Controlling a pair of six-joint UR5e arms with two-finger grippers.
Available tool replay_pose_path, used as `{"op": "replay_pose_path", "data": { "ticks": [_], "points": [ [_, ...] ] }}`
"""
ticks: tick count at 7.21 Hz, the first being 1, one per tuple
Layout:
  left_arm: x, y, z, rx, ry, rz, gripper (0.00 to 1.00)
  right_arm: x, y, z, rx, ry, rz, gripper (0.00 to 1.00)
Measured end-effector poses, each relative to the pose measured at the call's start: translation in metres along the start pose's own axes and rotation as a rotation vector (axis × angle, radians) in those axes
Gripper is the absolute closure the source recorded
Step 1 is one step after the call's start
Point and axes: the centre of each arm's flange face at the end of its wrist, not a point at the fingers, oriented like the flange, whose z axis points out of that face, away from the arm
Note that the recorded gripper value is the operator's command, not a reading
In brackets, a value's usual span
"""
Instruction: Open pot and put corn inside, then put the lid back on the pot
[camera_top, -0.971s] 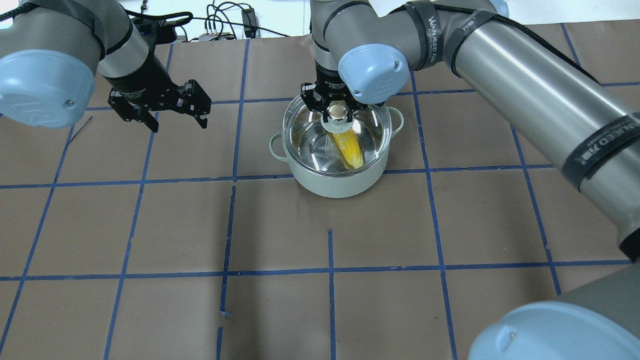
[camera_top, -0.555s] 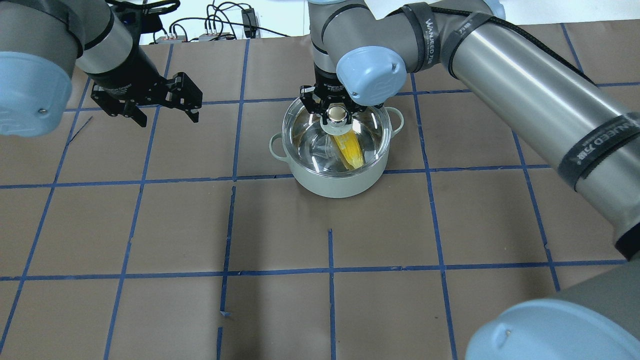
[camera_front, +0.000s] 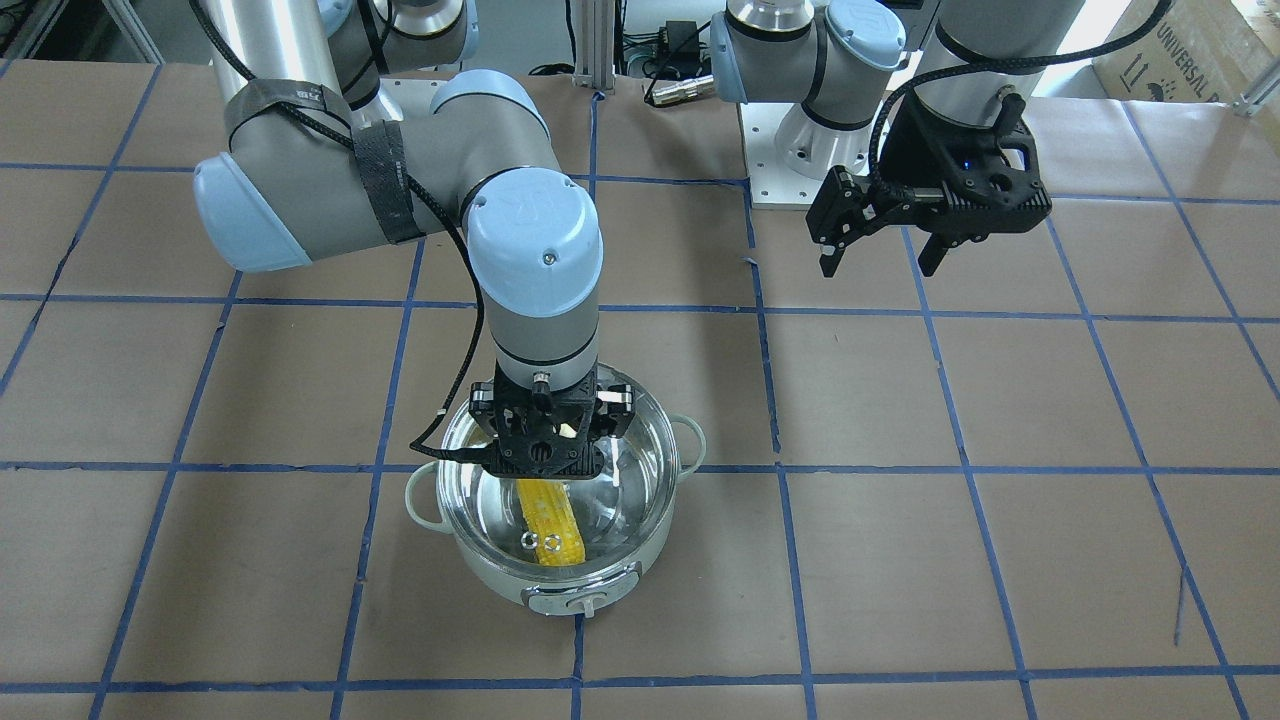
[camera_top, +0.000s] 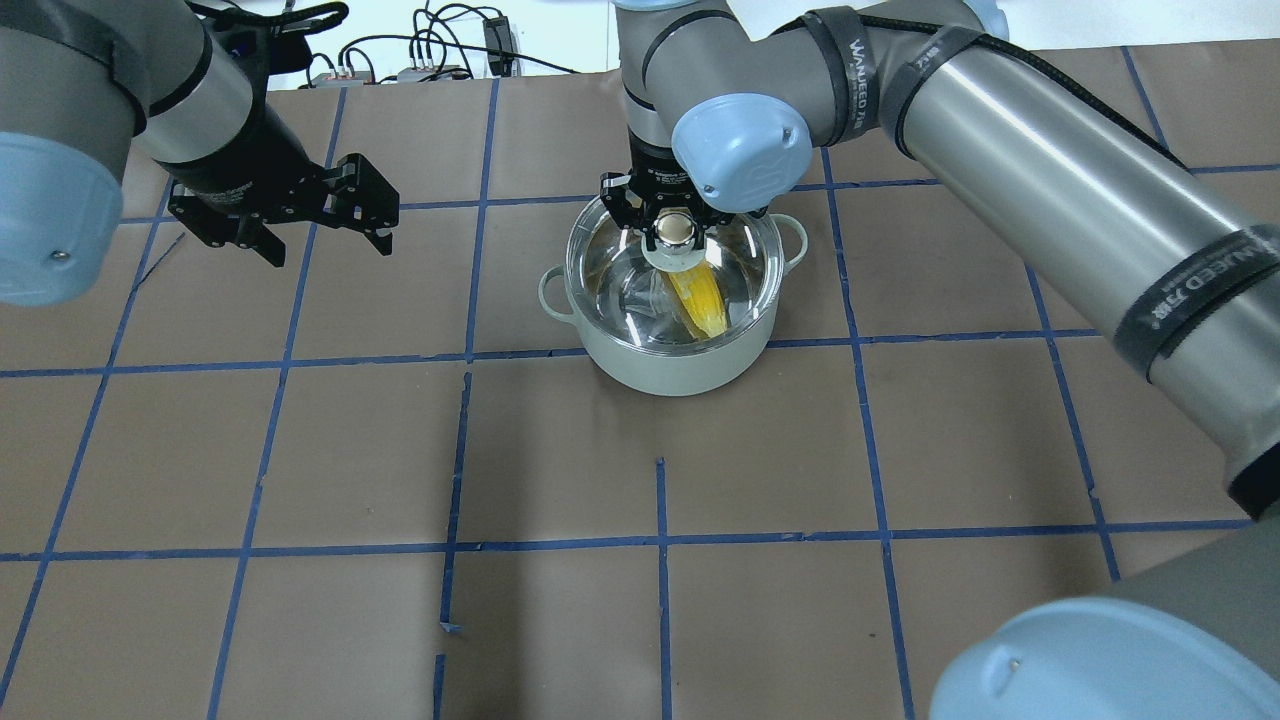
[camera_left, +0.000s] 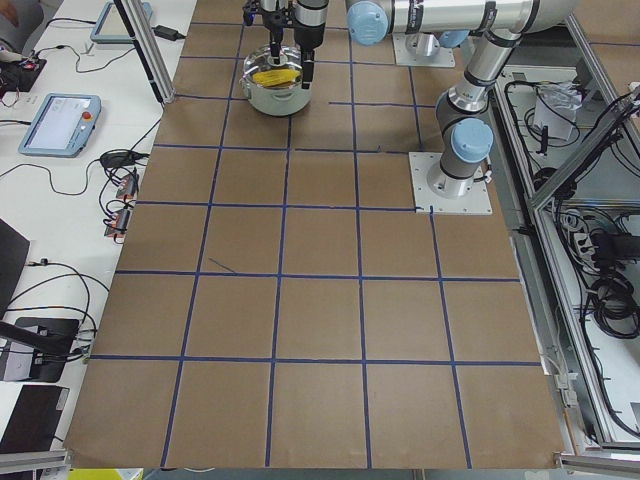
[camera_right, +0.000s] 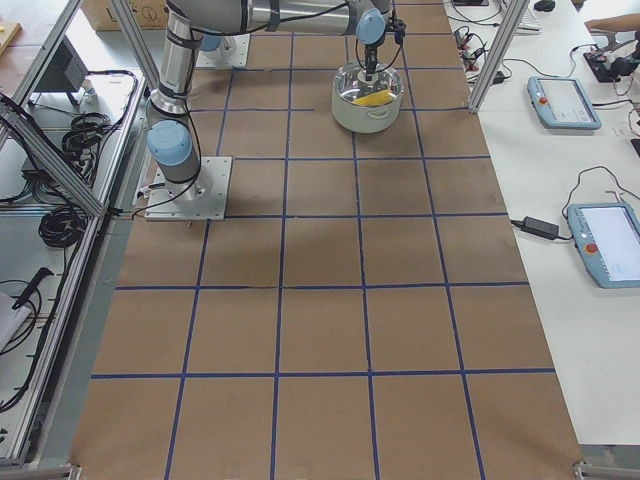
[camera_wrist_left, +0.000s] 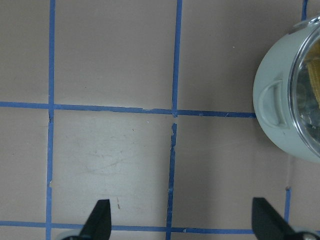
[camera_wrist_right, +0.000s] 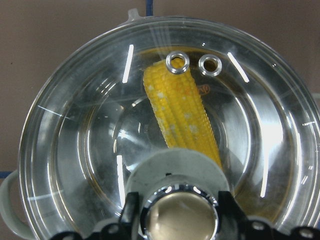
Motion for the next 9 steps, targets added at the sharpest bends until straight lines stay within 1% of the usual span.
{"op": "replay_pose_path", "data": {
  "ticks": [2, 3, 4, 5, 7, 8, 9],
  "points": [
    [0.001, 0.004, -0.004, -0.019, 0.001, 0.001, 0.00, 0.005, 0.000, -0.008, 0.000, 0.000, -0.008, 0.00],
    [0.001, 0.009, -0.008, -0.040, 0.001, 0.000, 0.00, 0.014, 0.000, -0.018, -0.002, 0.005, -0.026, 0.00],
    [0.001, 0.011, -0.015, -0.058, 0.001, -0.001, 0.00, 0.032, 0.003, -0.035, -0.017, 0.016, -0.064, 0.00],
    [0.002, 0.013, -0.026, -0.074, 0.001, -0.001, 0.00, 0.070, 0.006, -0.059, -0.045, 0.024, -0.099, 0.00],
    [0.003, 0.008, -0.038, -0.093, 0.003, -0.002, 0.00, 0.158, 0.024, -0.112, -0.090, 0.013, -0.163, 0.00],
    [0.003, 0.006, -0.037, -0.098, 0.007, -0.004, 0.00, 0.185, 0.042, -0.134, -0.109, 0.003, -0.203, 0.00],
    [0.003, 0.006, -0.034, -0.101, 0.011, -0.006, 0.00, 0.197, 0.062, -0.154, -0.118, -0.006, -0.266, 0.00]
  ]
}}
